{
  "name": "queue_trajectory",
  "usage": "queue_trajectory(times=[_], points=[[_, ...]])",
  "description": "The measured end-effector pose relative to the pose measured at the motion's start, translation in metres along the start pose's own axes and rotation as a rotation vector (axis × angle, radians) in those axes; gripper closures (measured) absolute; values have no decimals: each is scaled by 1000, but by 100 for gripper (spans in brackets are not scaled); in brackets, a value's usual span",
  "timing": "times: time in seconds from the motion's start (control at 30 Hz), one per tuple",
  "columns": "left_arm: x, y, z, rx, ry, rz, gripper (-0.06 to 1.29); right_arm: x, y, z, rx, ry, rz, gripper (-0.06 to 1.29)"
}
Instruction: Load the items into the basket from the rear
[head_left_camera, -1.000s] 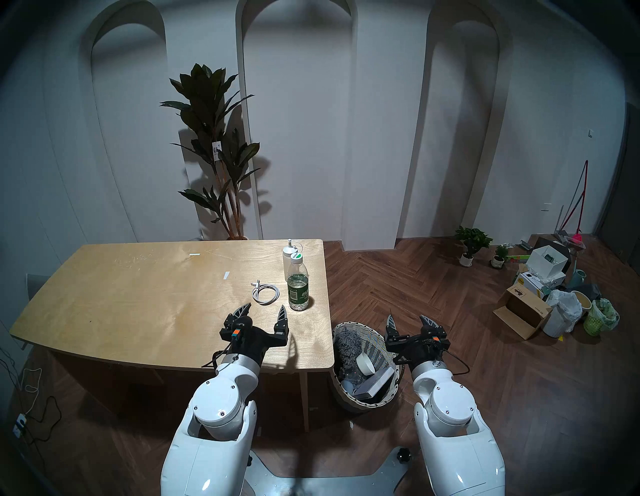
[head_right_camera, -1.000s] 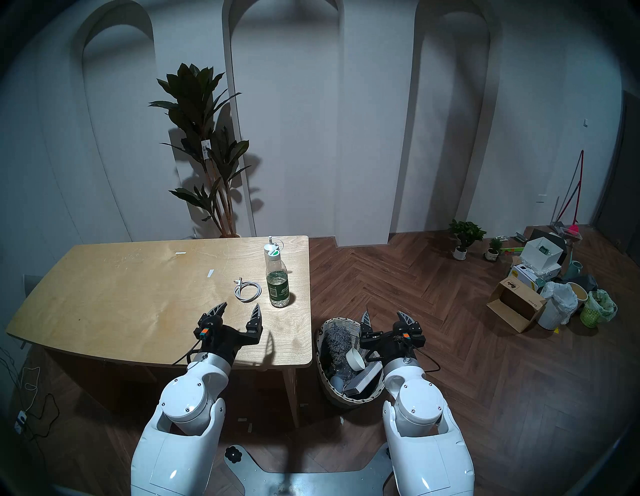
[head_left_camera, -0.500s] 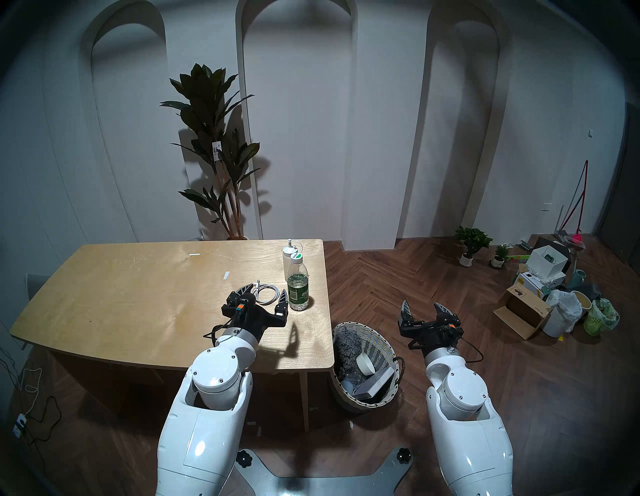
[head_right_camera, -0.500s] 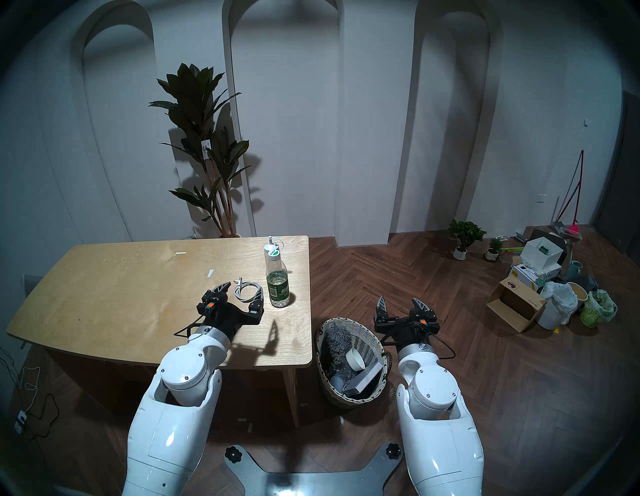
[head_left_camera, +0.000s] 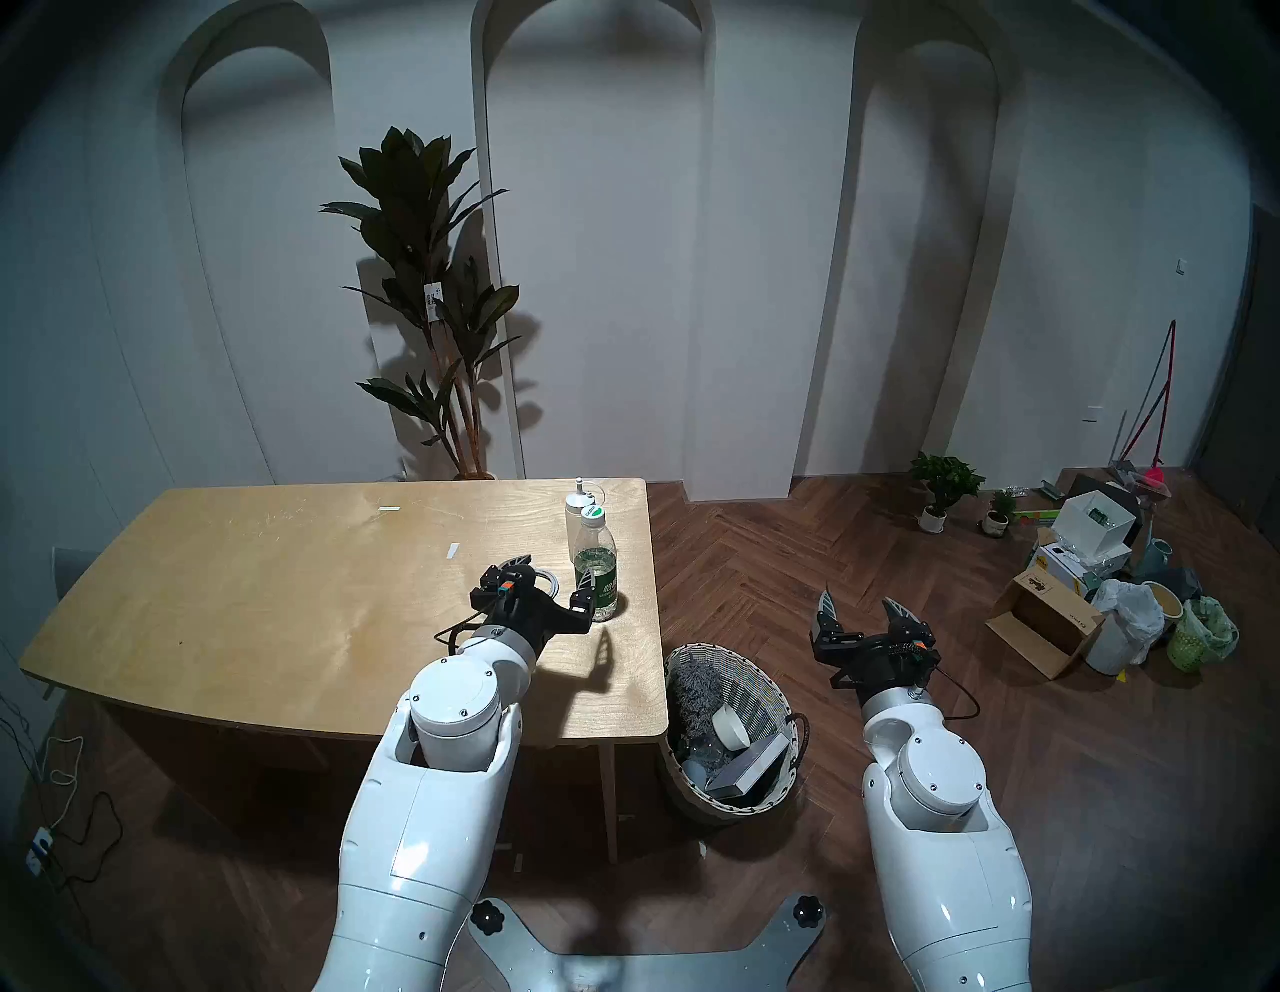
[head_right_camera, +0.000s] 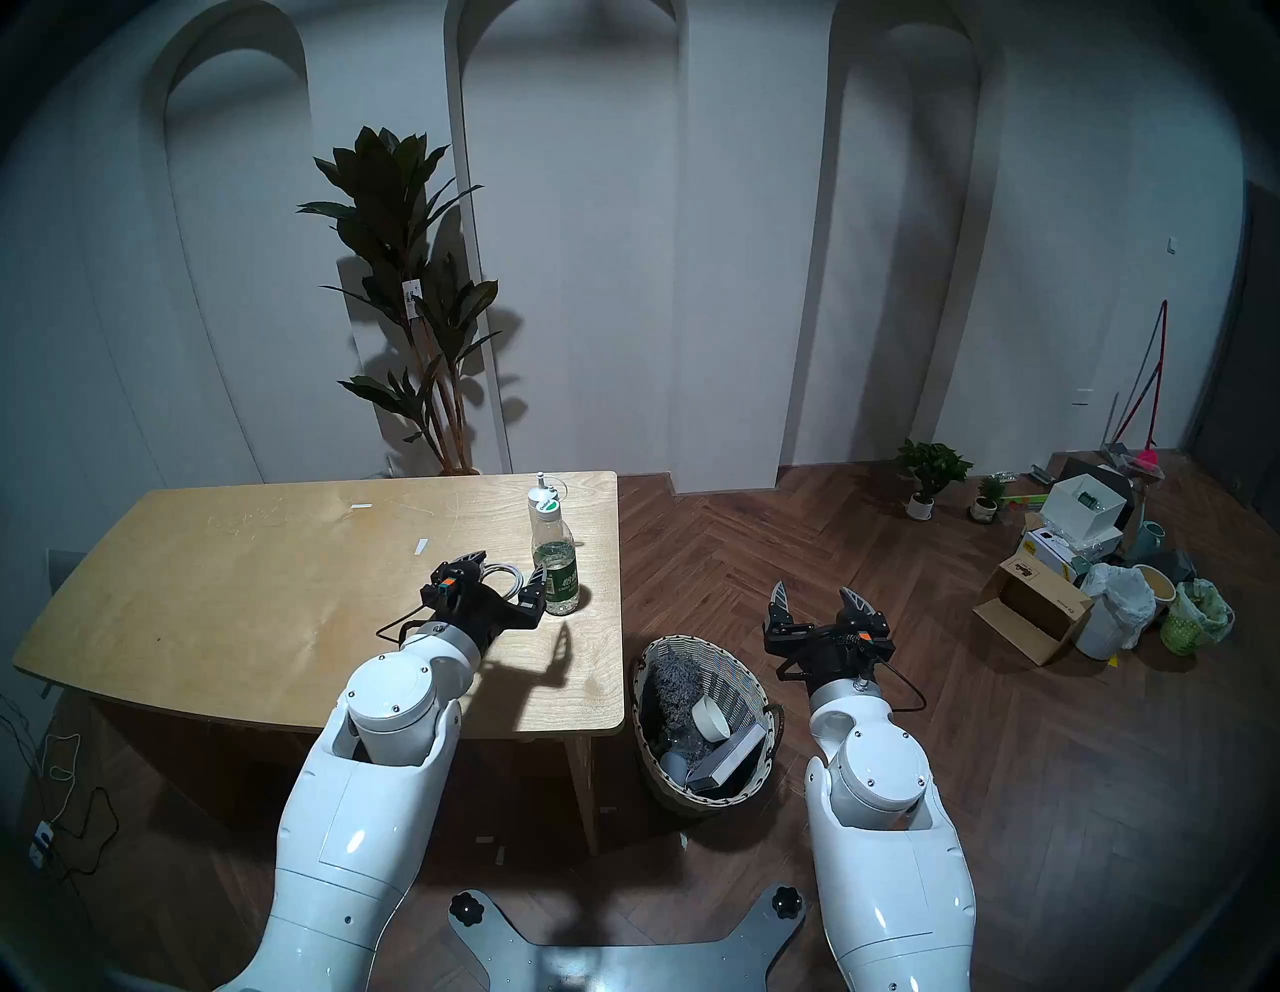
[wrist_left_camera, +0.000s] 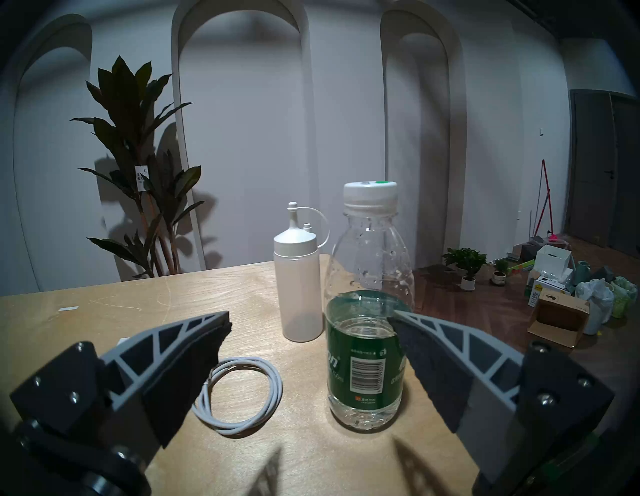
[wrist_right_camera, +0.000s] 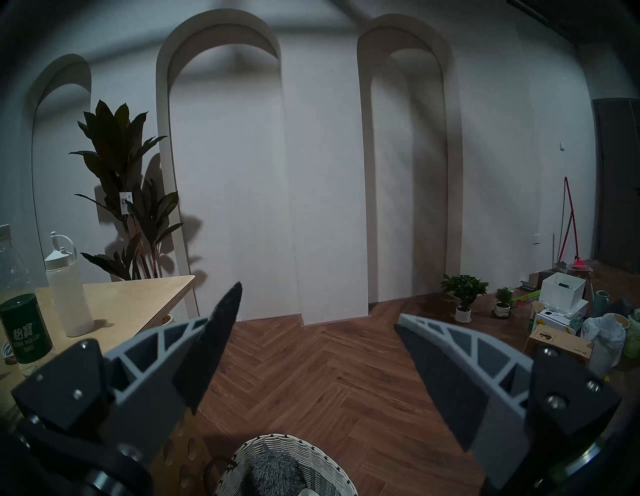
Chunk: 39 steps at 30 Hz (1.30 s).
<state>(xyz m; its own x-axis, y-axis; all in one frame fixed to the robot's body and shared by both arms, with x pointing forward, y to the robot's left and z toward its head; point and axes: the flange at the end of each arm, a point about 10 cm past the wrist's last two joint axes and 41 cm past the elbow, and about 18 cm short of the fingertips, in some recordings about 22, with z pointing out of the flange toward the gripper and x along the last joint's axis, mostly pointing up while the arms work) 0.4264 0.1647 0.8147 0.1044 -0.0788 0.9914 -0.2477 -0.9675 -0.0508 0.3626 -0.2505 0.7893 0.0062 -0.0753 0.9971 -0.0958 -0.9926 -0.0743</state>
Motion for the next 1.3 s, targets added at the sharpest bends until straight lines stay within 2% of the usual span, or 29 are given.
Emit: queue_trajectory(times=[0.43, 1.0, 1.3], points=[[8, 4, 27, -68, 32, -28, -1, 1, 1, -2, -13, 23, 2, -2], [13, 2, 44, -52, 53, -27, -1, 0, 0, -4, -23, 41, -13, -2], [11, 5, 52, -94, 52, -57, -1, 0, 0, -4, -38, 50, -22, -2]])
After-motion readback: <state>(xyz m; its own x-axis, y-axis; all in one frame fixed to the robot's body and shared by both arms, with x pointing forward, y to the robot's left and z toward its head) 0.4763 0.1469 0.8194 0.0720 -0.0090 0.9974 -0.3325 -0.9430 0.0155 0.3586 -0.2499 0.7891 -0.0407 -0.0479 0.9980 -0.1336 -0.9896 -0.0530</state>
